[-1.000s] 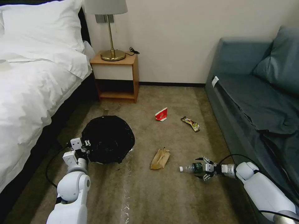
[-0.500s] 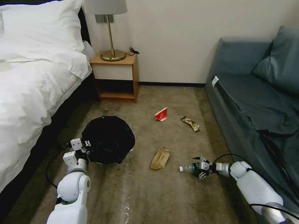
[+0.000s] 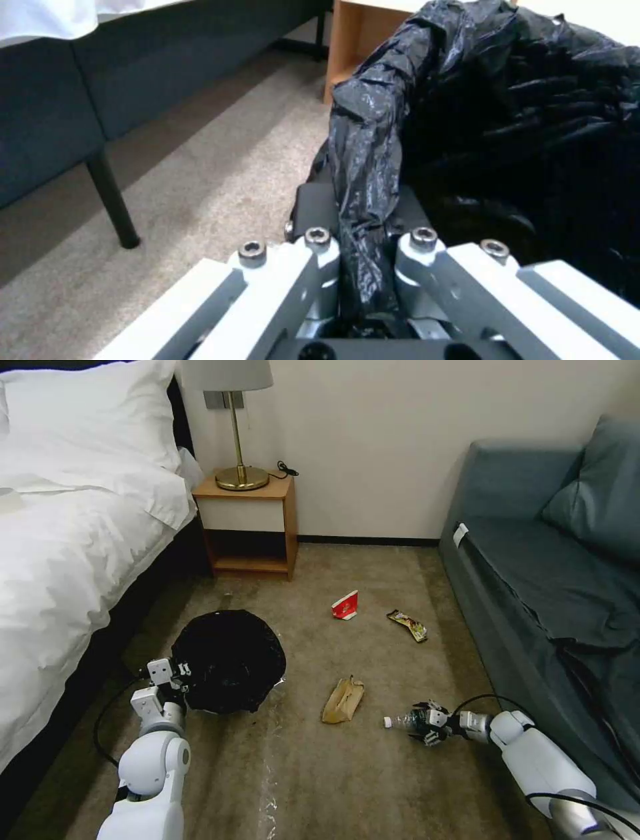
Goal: Pick up the trash bin, then pick up the garbage on the floor and place it into the trash bin.
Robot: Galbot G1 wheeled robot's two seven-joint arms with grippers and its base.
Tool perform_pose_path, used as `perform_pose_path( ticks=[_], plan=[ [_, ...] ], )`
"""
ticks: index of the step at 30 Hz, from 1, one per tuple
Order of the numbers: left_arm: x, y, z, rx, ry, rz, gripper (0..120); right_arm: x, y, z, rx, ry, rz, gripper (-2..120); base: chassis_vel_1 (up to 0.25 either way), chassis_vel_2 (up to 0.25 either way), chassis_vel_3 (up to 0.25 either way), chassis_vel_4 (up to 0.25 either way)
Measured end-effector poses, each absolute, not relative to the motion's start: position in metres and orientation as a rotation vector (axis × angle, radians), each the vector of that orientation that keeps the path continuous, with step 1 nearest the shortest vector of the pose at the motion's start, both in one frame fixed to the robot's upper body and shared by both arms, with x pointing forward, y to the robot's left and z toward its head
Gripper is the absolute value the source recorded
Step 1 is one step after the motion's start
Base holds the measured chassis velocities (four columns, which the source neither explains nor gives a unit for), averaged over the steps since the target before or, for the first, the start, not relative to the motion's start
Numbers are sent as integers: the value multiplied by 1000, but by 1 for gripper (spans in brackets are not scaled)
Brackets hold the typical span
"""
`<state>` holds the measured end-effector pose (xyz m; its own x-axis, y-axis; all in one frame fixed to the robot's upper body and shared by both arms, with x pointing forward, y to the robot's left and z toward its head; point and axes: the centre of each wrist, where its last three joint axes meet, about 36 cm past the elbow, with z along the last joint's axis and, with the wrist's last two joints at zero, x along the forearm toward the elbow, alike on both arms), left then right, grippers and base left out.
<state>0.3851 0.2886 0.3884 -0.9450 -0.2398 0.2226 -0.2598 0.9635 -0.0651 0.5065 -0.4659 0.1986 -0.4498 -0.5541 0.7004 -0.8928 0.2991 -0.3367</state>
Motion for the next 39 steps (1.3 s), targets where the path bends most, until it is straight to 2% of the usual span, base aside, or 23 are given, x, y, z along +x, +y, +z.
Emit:
perform_pose_path(
  ticks=[7,9,13,15,16,17,22,31,39],
  plan=[
    [385,288,388,371,-2902,136,4,502,-472,197,1255,-2126,985,77,0,0,0,0],
    [386,287,389,367,-2903,136,4,499,-472,194,1241,-2136,981,60,0,0,0,0],
    [386,286,389,363,-2905,137,4,498,-470,192,1239,-2142,974,51,0,0,0,0],
    [386,286,389,364,-2907,137,4,498,-468,191,1240,-2145,970,40,0,0,0,0],
    [386,286,389,364,-2907,137,4,498,-468,191,1240,-2145,970,40,0,0,0,0],
    [386,286,390,365,-2908,136,4,498,-467,191,1240,-2146,970,34,0,0,0,0],
    [387,288,389,370,-2908,135,4,497,-468,191,1238,-2152,970,21,0,0,0,0],
    [388,286,386,365,-2903,133,4,493,-475,200,1226,-2198,976,20,0,0,0,0],
    [392,282,379,355,-2892,130,4,496,-459,218,1182,-2406,971,20,0,0,0,0]
  ],
)
